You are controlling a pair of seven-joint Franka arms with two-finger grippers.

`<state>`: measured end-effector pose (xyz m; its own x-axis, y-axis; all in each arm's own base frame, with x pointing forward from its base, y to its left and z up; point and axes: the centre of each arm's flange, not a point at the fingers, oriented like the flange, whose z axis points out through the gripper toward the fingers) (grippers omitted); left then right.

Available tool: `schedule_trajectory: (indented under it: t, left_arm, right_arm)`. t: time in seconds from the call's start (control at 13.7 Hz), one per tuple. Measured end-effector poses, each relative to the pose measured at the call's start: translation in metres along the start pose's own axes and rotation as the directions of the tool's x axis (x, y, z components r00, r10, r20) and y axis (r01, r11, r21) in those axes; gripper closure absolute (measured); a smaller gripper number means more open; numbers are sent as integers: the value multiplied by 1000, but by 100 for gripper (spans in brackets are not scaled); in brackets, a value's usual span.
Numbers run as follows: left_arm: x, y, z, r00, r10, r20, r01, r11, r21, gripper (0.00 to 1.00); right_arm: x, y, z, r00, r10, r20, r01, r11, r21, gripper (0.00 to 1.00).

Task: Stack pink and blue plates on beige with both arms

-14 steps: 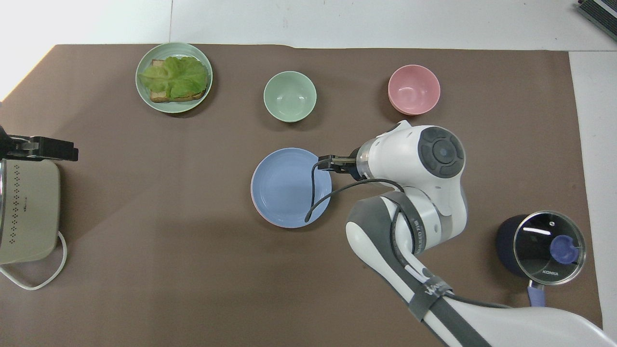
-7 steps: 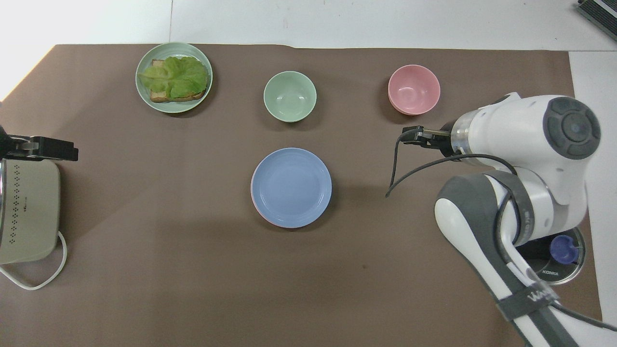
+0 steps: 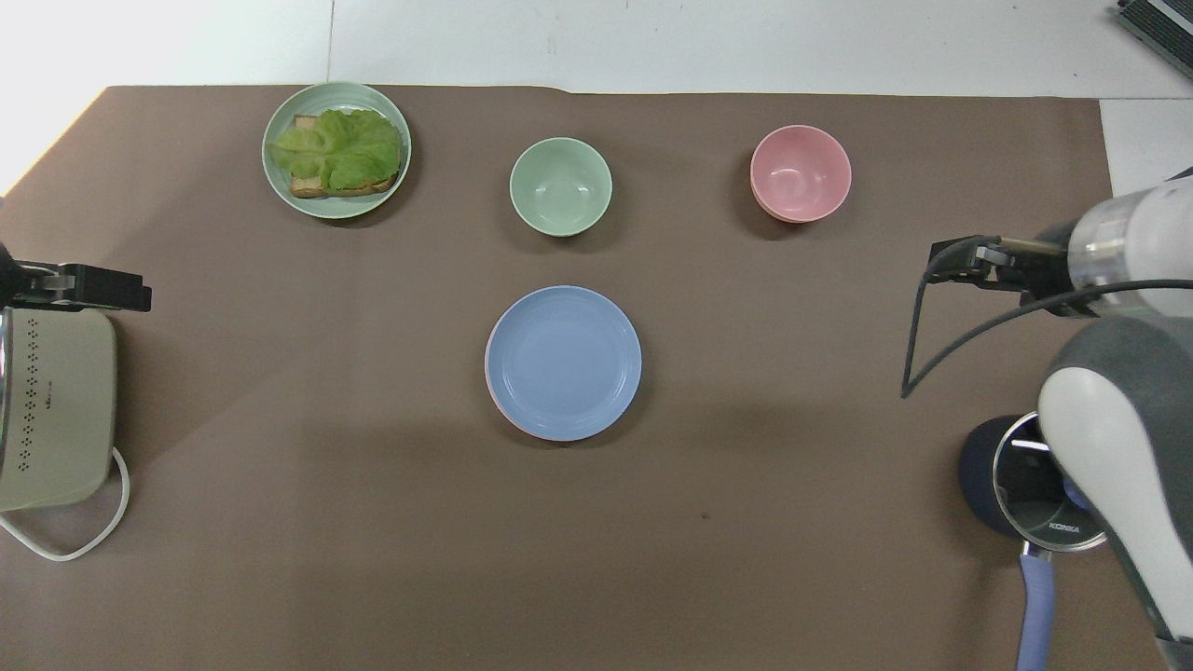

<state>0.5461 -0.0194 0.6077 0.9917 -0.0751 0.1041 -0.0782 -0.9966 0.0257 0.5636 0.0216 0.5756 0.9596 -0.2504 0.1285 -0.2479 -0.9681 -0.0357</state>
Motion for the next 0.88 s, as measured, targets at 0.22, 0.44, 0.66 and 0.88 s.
schedule_trajectory:
  t: [0.22,0.44,0.66,0.88]
  left_arm:
    - [0,0,0,1000,0,0,0,1000,0,0]
    - [0,0,0,1000,0,0,0,1000,0,0]
    - [0,0,0,1000,0,0,0,1000,0,0]
    - [0,0,0,1000,0,0,0,1000,0,0]
  right_arm:
    - [-2,19,-52,1000,5,15,-5,1000,-23,0]
    - [-6,21,-73,999,-13,38,16,996,-91,0]
    - [-4,18,-83,997,-31,76,38,995,-95,0]
    - [1,14,-79,995,-36,90,42,997,-70,0]
